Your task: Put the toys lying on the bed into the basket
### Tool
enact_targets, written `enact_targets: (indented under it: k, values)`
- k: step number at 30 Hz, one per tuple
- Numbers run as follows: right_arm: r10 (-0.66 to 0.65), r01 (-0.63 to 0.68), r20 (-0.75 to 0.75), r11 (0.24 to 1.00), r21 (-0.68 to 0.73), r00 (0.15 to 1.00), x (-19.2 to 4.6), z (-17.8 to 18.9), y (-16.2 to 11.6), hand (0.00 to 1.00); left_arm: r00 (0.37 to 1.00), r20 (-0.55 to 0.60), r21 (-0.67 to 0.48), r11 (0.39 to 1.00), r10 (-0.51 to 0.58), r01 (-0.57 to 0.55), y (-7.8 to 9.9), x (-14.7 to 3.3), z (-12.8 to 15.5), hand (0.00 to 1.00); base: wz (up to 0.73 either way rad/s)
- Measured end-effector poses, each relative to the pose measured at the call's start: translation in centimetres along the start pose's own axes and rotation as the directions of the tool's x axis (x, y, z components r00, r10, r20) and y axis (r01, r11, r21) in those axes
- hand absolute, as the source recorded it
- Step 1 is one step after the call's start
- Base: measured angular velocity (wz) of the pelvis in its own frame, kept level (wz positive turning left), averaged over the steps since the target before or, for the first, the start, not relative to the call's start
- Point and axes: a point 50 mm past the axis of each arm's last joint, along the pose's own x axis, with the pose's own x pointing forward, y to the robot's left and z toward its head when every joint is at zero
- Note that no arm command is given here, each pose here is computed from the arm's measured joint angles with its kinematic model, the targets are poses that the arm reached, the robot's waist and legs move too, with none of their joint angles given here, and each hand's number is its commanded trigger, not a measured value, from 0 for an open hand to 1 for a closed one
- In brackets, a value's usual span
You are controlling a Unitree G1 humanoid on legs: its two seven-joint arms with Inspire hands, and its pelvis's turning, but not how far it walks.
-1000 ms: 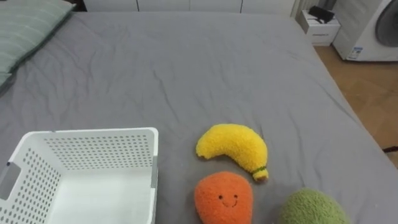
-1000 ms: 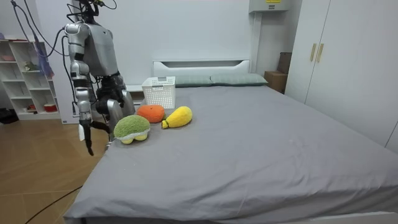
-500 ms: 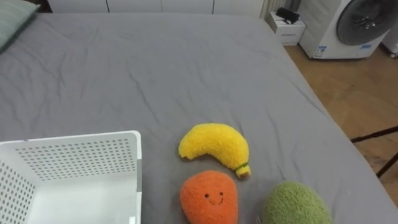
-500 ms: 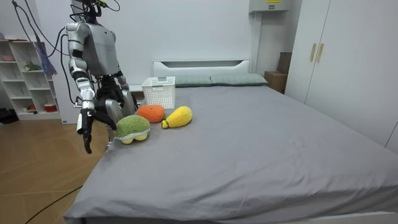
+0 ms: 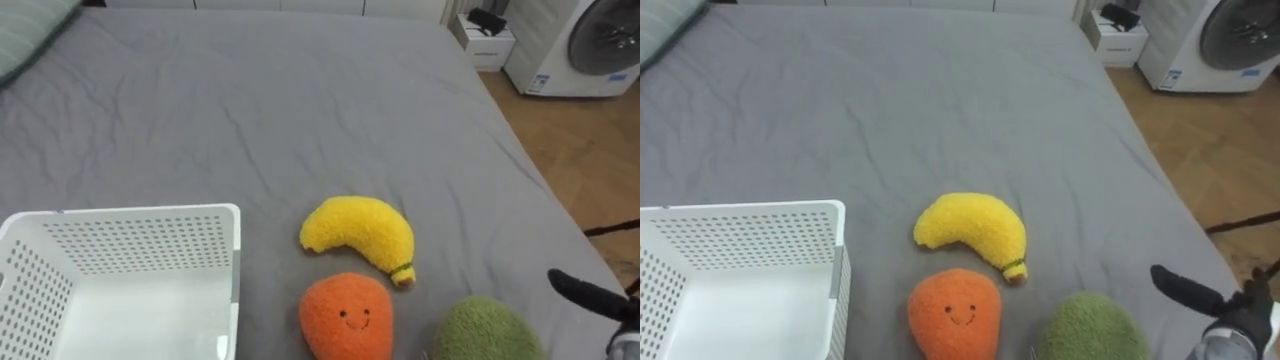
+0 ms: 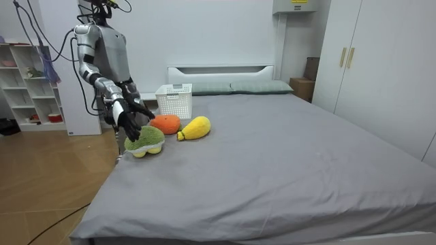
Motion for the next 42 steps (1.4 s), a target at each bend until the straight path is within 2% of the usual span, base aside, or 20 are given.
enact_targets:
  k: [3, 10, 15, 19, 23, 29, 37, 38, 40, 42]
  values:
    - [0.028, -0.027, 0.055, 0.999, -0.022, 0.998, -0.2, 1.1, 0.4, 0.0, 1.0, -0.007, 0.0, 1.0, -0.006, 0.006, 0.0, 0.0, 0.0, 0.0, 0.0]
    - [0.131, -0.106, 0.086, 0.962, -0.251, 0.988, -0.4, 0.9, 1.5, 0.0, 1.0, -0.026, 0.028, 1.0, -0.001, 0.002, 0.1, 0.0, -0.3, 0.0, 0.0]
    - [0.267, -0.262, -0.038, 0.891, -0.371, 0.963, -1.1, -1.7, 2.5, 0.0, 1.0, -0.027, 0.061, 0.998, -0.007, 0.009, -0.1, -0.1, -0.5, 0.0, 0.0]
    - [0.355, -0.398, -0.182, 0.782, -0.479, 0.917, -1.6, -4.1, 2.8, 0.0, 0.999, -0.037, 0.081, 0.997, -0.007, 0.009, -0.2, -0.1, -0.6, 0.0, 0.01]
    - [0.408, -0.476, -0.25, 0.693, -0.541, 0.878, -2.0, -4.9, 3.4, 0.0, 0.998, -0.058, 0.082, 0.996, -0.01, 0.015, -0.2, -0.1, -0.7, 0.0, 0.04]
    - [0.405, -0.553, -0.377, 0.635, -0.539, 0.833, -2.4, -7.2, 2.9, 0.0, 0.996, -0.087, 0.099, 0.995, -0.017, 0.026, -0.3, -0.1, -1.0, 0.0, 0.03]
    - [0.388, -0.572, -0.421, 0.563, -0.597, 0.82, -2.1, -7.6, 3.0, 0.0, 0.995, -0.096, 0.116, 0.993, -0.027, 0.039, -0.8, -0.1, -1.0, 0.0, 0.08]
    - [0.391, -0.578, -0.426, 0.542, -0.609, 0.816, -2.0, -7.6, 3.1, 0.05, 0.995, -0.099, 0.116, 0.993, -0.027, 0.039, -0.8, -0.1, -1.0, 0.0, 0.05]
    - [0.393, -0.585, -0.434, 0.52, -0.623, 0.811, -2.0, -7.5, 3.2, 1.0, 0.994, -0.105, 0.116, 0.992, -0.029, 0.041, -0.8, -0.1, -1.0, 0.0, 0.02]
    - [0.391, -0.59, -0.442, 0.499, -0.635, 0.807, -2.0, -7.4, 3.2, 1.0, 0.993, -0.109, 0.115, 0.992, -0.034, 0.046, -0.8, -0.1, -1.0, 0.0, 0.0]
